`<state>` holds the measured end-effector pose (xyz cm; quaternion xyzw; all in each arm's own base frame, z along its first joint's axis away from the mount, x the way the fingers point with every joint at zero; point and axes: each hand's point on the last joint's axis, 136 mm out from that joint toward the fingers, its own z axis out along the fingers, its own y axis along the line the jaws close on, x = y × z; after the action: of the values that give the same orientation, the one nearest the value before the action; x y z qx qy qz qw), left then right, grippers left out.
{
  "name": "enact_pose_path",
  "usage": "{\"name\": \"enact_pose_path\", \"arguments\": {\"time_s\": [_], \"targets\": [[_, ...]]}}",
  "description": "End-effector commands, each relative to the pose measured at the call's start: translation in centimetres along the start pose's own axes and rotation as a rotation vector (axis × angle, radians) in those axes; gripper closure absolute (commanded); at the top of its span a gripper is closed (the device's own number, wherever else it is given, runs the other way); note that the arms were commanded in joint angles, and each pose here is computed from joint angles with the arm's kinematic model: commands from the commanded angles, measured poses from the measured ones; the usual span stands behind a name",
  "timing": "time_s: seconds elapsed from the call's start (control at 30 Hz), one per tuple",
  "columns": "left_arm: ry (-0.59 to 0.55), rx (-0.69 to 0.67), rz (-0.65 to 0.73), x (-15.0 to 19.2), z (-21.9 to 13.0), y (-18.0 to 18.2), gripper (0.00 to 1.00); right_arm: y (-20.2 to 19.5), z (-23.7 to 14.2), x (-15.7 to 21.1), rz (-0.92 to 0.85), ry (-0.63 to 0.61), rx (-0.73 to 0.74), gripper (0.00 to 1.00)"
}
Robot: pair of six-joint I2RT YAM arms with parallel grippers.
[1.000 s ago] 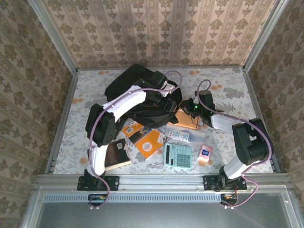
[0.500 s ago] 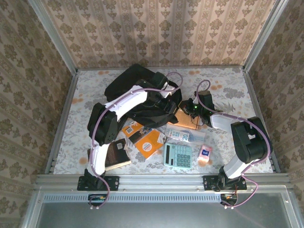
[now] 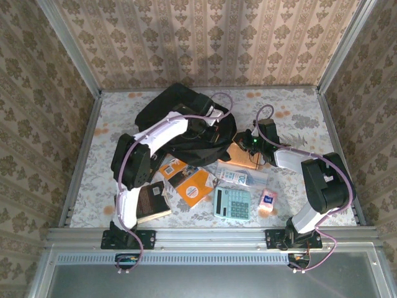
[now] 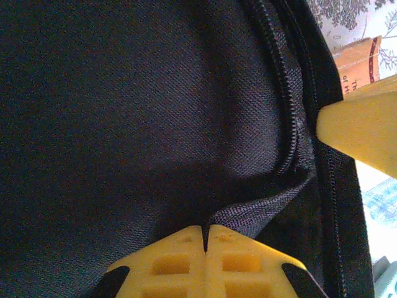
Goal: Pack the student bag
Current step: Open the student bag at the top-center of the table.
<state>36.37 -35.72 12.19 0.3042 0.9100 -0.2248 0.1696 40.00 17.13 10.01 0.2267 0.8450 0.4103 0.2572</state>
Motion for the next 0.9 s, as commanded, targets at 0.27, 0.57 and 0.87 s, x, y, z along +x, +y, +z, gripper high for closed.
{"name": "enact_pose_path", "arguments": {"time_s": [0.27,0.57,0.87], "targets": [[-0.234,-0.053,0.003,-3.6,-9.1,-0.7,1.0,1.0,-1.5,-1.1,-0.09,-0.03,0.054,1.0],[-0.29,-0.026,-0.013,-3.9,-11.5,-1.5,1.0,6.7,-5.8,-3.4,-0.258,-0.123,0.075,0.85],[-0.313,0.023,-0.079,-3.3,-12.4,-1.2,1.0,8.6,-0.4,-1.2,-0.11,0.047,-0.038,1.0]]}}
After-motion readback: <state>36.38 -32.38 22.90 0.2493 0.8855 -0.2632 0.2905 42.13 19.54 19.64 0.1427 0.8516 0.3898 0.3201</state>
